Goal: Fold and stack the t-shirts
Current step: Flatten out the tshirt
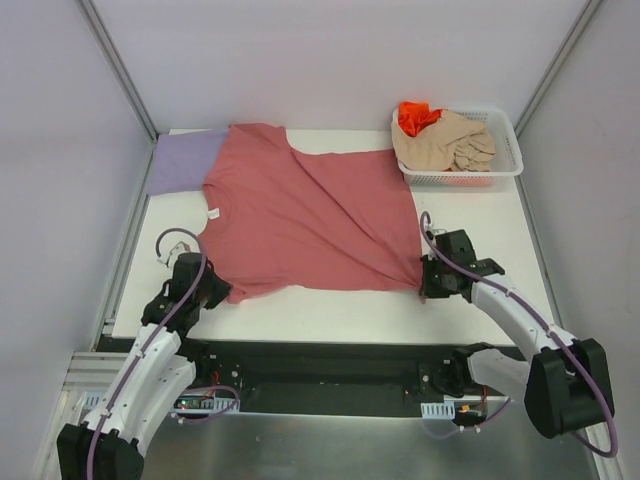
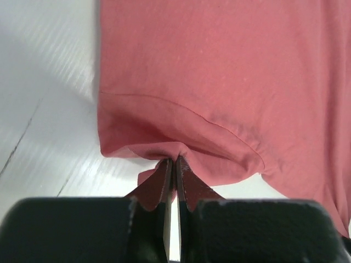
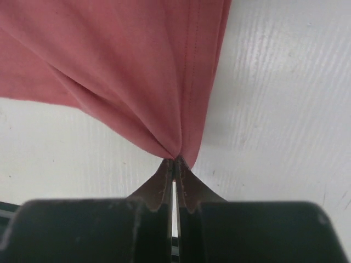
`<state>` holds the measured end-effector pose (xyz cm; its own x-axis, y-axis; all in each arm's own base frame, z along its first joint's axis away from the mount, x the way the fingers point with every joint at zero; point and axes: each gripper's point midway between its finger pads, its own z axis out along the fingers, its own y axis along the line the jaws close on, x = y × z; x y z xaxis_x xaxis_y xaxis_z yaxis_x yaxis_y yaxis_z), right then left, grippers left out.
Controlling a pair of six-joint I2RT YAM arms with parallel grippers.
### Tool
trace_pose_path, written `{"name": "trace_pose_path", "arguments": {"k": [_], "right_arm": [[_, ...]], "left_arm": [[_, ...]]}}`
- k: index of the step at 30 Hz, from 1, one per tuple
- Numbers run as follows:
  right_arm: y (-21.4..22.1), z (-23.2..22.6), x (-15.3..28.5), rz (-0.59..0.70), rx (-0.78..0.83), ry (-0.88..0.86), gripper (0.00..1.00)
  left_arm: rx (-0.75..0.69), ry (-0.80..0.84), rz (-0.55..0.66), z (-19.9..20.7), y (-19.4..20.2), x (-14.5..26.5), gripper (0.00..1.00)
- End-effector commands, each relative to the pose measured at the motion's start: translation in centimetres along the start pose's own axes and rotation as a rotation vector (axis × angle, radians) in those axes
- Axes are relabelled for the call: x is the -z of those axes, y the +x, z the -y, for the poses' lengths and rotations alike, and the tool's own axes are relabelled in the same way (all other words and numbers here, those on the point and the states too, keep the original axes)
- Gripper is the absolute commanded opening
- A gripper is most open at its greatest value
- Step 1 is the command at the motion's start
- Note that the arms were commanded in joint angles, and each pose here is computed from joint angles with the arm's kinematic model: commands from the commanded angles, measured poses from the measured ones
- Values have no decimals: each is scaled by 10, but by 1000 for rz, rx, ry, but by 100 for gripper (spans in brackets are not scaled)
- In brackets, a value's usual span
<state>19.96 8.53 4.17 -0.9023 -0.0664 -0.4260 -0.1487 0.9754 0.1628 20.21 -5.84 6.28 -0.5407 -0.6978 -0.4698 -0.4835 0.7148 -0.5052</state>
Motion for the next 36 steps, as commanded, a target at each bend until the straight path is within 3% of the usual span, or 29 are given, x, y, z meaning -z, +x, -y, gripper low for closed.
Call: {"name": "trace_pose_path", "arguments": {"k": [1,6,9,19,21,23,26,27,28,33,36], "right_arm": [[-22,12,19,88,-70,103,0],[-50,13,65,129,-72,155,0],[-55,11,83,170,-74,146,0],[23,14,72,-25,-152,136,4],[34,23,68,-51,-160,178,9],[36,20,65,-67,-152,162,23],[11,8,71,4,-118,94,69],[-3,-1,73,48,-92,45,85],[-18,-3,76,98,-77,37,99],[-120,-30,78,340,-3,-58,96],[-189,-52,59,378,31,-118,96]], "left_arm": [[73,14,-17,9,-2,19,0],[36,139,70,59,-46,64,0],[46,101,89,60,-57,82,0],[73,-33,-73,8,-6,92,2],[66,-70,-112,-7,8,90,16],[69,-70,-110,-10,10,91,36],[53,-11,-58,8,-7,101,86],[34,28,-27,21,-19,104,99],[5,74,0,35,-29,106,99],[-97,283,-1,122,-64,71,99],[-159,243,-13,160,-93,24,99]]}}
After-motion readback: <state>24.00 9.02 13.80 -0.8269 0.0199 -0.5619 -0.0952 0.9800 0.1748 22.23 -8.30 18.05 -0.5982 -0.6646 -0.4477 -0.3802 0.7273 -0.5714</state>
